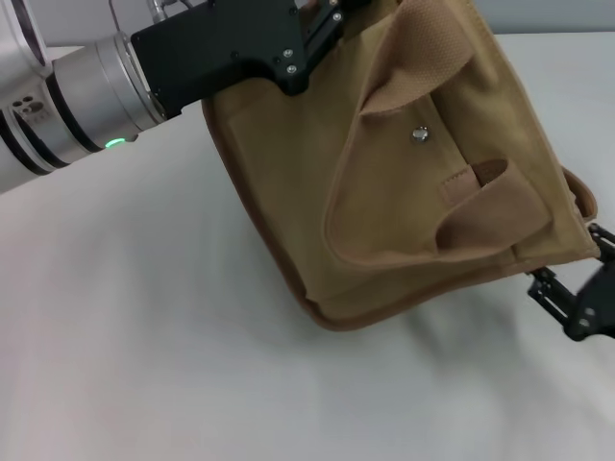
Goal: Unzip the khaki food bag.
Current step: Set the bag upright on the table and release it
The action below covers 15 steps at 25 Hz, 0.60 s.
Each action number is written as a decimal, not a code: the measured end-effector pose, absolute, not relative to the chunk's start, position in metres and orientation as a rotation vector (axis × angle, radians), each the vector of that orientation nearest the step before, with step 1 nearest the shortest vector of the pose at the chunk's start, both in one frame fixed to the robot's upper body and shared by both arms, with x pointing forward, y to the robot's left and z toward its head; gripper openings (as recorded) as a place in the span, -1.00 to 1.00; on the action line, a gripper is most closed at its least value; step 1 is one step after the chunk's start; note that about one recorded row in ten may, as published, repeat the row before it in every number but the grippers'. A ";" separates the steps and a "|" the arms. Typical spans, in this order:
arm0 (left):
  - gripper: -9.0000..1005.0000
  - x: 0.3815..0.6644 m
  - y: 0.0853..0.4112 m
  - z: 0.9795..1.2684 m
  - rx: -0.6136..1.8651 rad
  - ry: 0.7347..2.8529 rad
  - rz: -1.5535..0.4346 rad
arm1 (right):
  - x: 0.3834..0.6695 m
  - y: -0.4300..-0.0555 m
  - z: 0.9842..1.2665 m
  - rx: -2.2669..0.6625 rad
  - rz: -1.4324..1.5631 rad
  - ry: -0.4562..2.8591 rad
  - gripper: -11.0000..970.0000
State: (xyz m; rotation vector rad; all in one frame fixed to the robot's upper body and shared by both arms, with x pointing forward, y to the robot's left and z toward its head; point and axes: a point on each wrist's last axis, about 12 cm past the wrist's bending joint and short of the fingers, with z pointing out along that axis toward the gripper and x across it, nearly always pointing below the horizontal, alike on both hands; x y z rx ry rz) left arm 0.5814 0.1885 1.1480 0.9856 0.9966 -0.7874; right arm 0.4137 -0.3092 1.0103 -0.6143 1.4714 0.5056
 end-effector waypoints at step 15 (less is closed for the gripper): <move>-0.72 0.572 0.196 1.132 0.965 1.053 -0.800 | 0.477 -0.327 1.041 -0.499 0.381 1.411 -0.64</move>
